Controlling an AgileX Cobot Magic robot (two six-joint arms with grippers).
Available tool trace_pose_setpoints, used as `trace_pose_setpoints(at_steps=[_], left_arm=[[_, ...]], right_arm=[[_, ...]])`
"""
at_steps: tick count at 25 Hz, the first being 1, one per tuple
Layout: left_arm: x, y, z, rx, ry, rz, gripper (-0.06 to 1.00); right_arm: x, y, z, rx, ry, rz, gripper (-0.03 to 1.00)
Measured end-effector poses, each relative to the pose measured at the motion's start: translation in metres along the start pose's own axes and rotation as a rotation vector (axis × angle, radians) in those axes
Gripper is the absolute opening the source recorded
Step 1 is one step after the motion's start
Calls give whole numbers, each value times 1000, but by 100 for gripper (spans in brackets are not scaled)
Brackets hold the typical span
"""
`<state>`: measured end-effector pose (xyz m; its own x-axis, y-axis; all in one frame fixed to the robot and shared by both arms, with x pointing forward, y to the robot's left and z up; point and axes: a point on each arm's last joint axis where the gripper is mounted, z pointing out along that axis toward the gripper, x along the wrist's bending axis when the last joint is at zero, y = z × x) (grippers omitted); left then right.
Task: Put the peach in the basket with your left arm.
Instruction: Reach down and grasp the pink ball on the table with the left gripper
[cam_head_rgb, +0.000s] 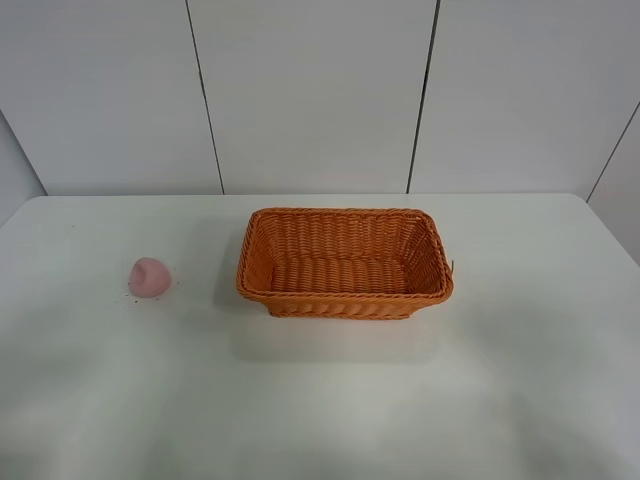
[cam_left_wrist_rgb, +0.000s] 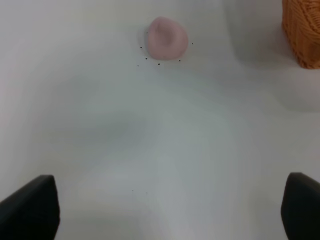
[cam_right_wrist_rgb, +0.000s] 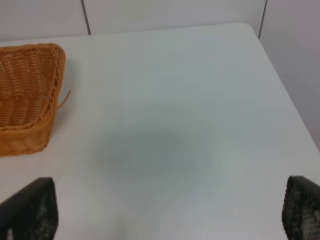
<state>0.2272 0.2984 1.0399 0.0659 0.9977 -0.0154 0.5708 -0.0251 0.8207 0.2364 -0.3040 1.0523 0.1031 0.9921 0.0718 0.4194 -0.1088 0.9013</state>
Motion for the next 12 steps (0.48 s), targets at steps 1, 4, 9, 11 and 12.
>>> trace_pose_setpoints(at_steps=[1, 4, 9, 11, 12], left_arm=[[0, 0, 0, 0, 0, 0, 99], [0, 0, 0, 0, 0, 0, 99], [0, 1, -1, -9, 0, 0, 100], [0, 7, -4, -5, 5, 2, 100], [0, 13, -3, 13, 0, -1, 100]], right_arm=[[0, 0, 0, 0, 0, 0, 69], [0, 0, 0, 0, 0, 0, 69], [0, 0, 0, 0, 0, 0, 69], [0, 0, 0, 0, 0, 0, 69], [0, 0, 0, 0, 0, 0, 69]])
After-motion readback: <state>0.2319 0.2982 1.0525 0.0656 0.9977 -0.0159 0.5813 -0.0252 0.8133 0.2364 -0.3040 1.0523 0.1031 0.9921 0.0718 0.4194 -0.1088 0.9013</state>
